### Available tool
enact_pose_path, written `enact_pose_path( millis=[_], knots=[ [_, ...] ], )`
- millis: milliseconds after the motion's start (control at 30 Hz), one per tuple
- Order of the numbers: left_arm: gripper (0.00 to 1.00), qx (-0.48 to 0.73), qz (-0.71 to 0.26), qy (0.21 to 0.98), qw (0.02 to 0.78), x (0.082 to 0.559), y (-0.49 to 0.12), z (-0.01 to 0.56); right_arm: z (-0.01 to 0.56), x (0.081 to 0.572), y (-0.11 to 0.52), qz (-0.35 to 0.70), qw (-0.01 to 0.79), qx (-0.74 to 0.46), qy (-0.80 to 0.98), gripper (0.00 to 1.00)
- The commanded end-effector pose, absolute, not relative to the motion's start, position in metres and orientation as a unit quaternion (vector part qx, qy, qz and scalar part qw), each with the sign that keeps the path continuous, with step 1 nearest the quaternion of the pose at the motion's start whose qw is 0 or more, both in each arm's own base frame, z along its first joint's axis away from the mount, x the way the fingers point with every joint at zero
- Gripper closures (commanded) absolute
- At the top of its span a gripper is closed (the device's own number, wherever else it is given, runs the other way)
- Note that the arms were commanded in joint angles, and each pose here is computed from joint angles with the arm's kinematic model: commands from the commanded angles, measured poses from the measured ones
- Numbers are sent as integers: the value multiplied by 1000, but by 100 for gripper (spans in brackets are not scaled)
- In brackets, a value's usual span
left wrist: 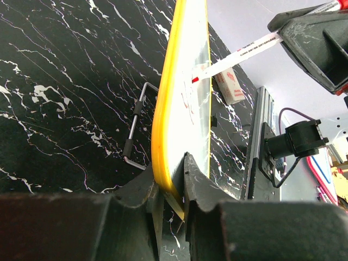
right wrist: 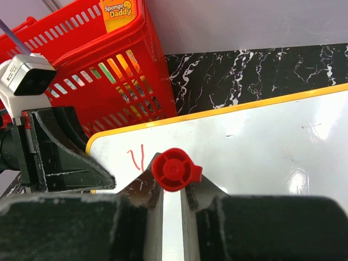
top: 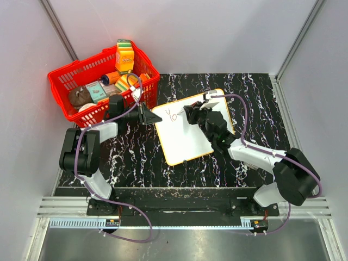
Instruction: Write a sentence on the whiteboard
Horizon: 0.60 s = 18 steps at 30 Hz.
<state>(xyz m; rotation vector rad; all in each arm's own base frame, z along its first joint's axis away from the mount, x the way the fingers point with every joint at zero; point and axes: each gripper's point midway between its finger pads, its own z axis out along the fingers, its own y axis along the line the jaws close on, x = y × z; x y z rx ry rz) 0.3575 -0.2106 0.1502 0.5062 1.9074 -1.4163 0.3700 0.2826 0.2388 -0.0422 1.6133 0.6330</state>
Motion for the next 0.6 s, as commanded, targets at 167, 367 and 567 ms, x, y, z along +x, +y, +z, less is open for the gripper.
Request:
enact_pose_path(
  millis=[167, 367, 567],
  knots=[
    [100, 251, -512, 740, 356, 351, -221, 115, 241, 361, 272, 280, 644, -13, 712, 100],
    [100, 250, -512, 741, 355, 351, -220, 114, 235, 358, 270, 279, 638, -15, 717, 100],
    [100, 251, -512, 741, 355, 351, -221, 114, 234, 362, 264, 262, 643, -4, 719, 100]
  ],
)
